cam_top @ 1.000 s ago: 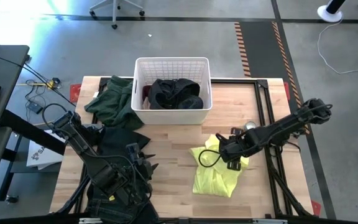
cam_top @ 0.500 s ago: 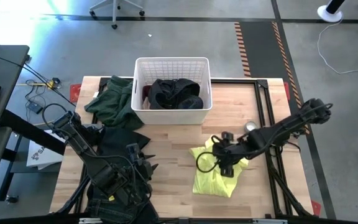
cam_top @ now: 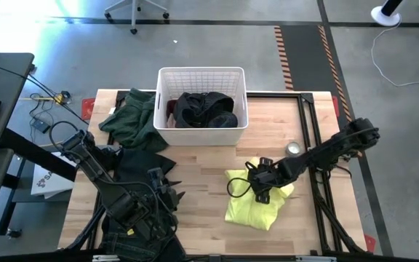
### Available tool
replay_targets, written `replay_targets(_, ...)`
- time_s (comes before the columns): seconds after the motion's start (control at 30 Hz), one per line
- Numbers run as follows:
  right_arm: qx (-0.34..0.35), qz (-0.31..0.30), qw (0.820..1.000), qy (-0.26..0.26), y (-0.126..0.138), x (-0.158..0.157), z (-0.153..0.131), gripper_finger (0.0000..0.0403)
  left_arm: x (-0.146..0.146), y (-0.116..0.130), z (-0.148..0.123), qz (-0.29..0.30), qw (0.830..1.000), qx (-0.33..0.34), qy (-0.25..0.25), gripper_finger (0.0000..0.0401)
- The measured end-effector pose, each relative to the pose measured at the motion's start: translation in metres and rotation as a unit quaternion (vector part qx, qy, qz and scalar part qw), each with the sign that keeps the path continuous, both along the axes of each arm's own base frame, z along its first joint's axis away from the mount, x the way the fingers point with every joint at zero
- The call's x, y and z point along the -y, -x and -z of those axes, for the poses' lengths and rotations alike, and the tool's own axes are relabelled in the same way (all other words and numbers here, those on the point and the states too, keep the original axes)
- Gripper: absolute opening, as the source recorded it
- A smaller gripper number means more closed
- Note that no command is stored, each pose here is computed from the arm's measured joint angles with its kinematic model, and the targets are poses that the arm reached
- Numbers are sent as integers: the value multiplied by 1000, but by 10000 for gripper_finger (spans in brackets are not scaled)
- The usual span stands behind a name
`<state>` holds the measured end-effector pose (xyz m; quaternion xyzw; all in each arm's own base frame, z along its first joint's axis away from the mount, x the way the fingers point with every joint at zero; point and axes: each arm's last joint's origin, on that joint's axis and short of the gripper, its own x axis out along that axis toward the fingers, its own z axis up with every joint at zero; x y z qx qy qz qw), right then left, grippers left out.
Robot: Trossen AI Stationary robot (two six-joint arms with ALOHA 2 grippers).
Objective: Sort clothes
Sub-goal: Adjust the yellow shirt, then put the green shirt into the white laundry bin
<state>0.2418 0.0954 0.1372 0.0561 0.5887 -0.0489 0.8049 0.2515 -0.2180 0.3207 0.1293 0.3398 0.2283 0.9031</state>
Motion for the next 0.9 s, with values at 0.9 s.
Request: replay_targets(0.9, 148, -78, 986, 24, -28, -25, -62, 281, -132, -13, -50, -256, 963, 80, -30, 168)
